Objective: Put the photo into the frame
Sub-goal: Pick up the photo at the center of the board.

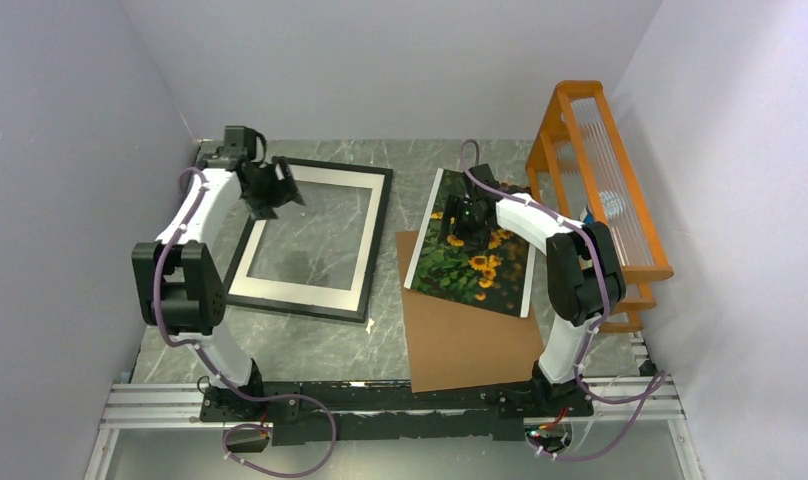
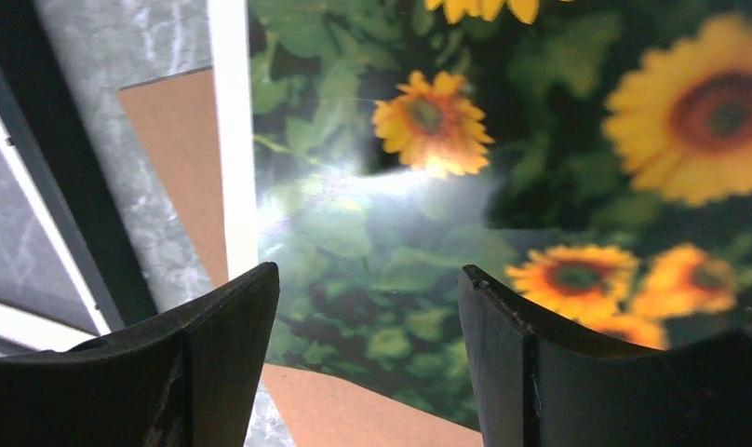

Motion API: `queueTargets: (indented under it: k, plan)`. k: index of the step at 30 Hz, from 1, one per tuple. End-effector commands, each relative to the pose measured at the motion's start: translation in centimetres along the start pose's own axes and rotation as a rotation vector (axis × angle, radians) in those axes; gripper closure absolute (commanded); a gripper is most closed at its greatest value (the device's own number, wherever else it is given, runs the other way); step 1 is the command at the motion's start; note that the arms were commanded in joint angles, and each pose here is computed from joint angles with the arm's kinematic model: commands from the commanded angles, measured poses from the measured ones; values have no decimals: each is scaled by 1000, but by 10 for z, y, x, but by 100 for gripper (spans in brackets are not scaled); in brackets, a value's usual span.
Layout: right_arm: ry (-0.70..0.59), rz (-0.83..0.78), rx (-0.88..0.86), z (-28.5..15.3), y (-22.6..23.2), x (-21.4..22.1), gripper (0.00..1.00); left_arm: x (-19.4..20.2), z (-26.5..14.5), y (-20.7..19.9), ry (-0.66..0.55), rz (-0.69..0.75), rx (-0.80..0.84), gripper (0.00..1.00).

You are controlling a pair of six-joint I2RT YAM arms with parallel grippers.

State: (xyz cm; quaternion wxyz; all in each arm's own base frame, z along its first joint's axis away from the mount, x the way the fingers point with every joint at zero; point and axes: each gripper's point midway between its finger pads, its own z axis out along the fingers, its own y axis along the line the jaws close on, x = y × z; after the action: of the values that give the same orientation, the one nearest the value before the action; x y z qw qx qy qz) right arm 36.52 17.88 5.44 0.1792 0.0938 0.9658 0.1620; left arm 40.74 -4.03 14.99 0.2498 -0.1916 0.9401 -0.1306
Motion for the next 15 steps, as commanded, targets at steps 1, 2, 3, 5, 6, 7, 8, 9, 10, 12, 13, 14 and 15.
queueTargets:
  k: [1,2,3,5,6,7,8,9,10,12,13,14,15]
  plan:
    - [-49,13,143,-13,-26,-6,26,47,4,-96,131,202,294,21]
    - [-58,23,194,-15,-35,-7,26,59,8,-116,146,248,319,20]
    - [-64,31,243,-18,-45,-6,25,69,13,-131,159,281,331,20]
    - [-62,57,315,-22,-62,-2,25,89,22,-160,193,305,365,19]
    - [-58,69,341,-24,-69,1,25,100,26,-174,222,309,408,20]
    - [-54,77,355,-25,-74,5,25,111,28,-189,245,313,449,20]
    - [-49,86,375,-27,-79,8,25,120,31,-200,261,318,475,20]
    - [-43,94,395,-28,-84,13,25,129,34,-210,277,322,497,20]
    - [-38,97,409,-28,-88,16,25,137,36,-219,292,330,518,20]
    - [-26,104,432,-28,-96,25,25,153,41,-232,328,338,545,21]
    - [-17,108,437,-27,-99,29,25,161,46,-235,348,341,551,23]
    - [-7,114,433,-25,-100,34,25,170,50,-238,373,343,567,26]
    - [-4,118,418,-23,-99,35,25,179,52,-241,405,343,594,28]
